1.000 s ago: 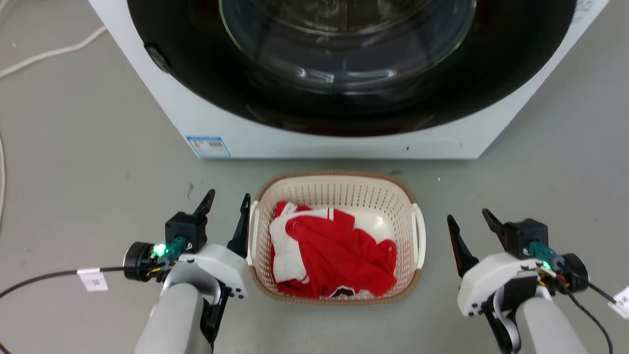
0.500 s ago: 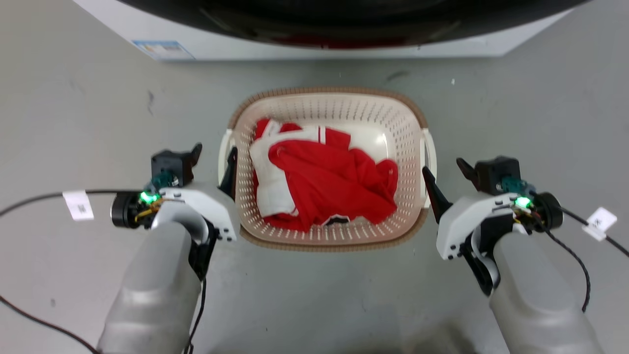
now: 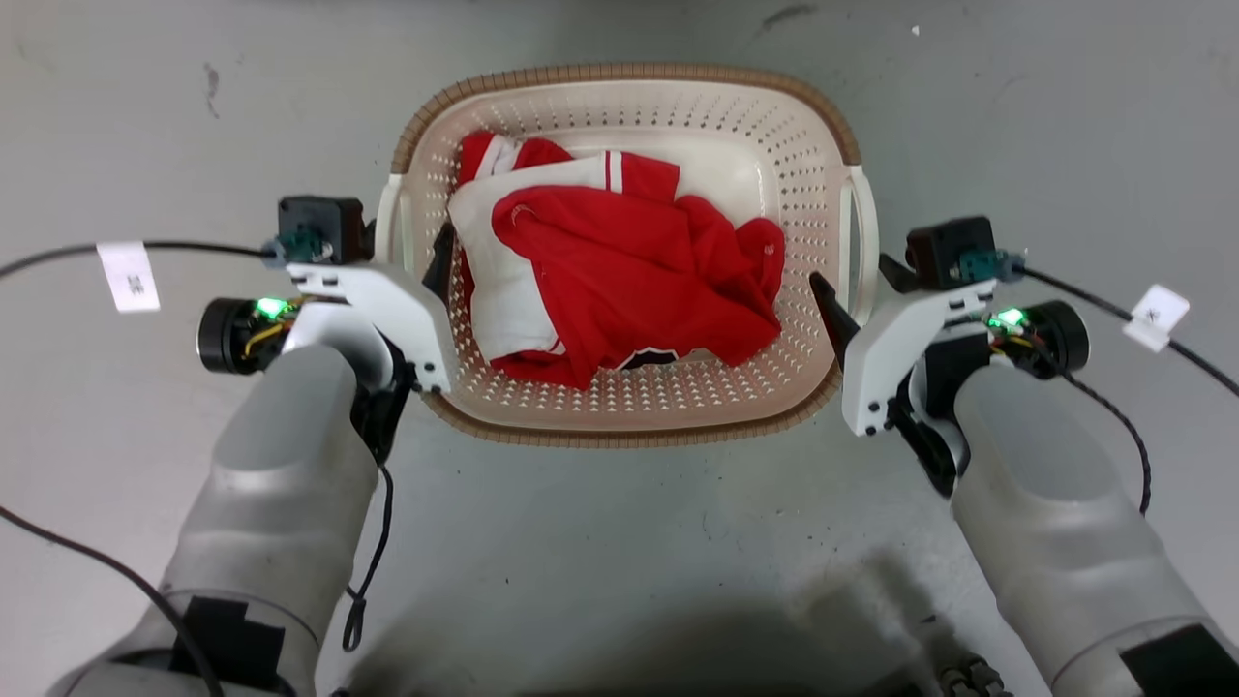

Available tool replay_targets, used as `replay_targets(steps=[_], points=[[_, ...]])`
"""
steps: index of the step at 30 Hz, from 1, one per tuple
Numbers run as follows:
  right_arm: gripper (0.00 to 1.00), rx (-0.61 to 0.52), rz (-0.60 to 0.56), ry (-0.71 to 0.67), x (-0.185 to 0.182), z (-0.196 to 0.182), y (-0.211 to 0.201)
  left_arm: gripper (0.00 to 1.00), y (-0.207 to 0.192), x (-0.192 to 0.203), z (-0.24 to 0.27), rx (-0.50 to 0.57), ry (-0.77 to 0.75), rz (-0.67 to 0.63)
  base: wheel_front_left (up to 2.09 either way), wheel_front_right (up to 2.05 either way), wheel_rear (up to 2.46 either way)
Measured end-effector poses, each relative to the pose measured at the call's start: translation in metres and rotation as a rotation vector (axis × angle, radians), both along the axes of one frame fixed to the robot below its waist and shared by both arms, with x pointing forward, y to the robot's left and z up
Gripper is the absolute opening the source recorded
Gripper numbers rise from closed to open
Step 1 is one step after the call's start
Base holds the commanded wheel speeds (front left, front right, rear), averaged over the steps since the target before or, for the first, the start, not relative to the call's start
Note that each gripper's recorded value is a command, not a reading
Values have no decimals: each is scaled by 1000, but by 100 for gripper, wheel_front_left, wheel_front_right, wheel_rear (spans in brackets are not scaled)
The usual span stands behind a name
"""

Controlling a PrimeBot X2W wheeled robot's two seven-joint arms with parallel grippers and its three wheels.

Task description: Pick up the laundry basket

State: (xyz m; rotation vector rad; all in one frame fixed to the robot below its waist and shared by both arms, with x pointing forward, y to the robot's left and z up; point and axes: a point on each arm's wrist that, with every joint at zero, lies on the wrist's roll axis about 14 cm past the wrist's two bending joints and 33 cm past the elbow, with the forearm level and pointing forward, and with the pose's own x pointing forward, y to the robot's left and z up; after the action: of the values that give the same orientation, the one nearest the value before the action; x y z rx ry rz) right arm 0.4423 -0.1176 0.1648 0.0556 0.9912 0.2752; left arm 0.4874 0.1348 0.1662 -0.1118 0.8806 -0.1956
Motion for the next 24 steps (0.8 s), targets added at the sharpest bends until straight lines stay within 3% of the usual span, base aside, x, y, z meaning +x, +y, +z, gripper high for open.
replay_targets(steps=[12, 13, 14, 15, 16, 24], points=[[100, -1, 34, 73, 12, -26, 7, 100, 7, -3, -31, 7, 143, 4, 0, 0, 0], [64, 1, 31, 80, 10, -27, 8, 100, 7, -5, -32, 6, 151, 3, 0, 0, 0], [29, 6, 25, 87, 9, -29, 8, 66, 7, -6, -33, 5, 153, 1, 0, 0, 0], [0, 7, 24, 98, 7, -30, 9, 9, 7, -6, -33, 6, 152, -4, 0, 0, 0], [0, 8, 28, 109, 5, -31, 10, 0, 6, -6, -33, 2, 153, -3, 0, 0, 0], [0, 17, 43, 134, -1, -30, 15, 0, 2, -17, -31, -18, 194, -15, 0, 0, 0]])
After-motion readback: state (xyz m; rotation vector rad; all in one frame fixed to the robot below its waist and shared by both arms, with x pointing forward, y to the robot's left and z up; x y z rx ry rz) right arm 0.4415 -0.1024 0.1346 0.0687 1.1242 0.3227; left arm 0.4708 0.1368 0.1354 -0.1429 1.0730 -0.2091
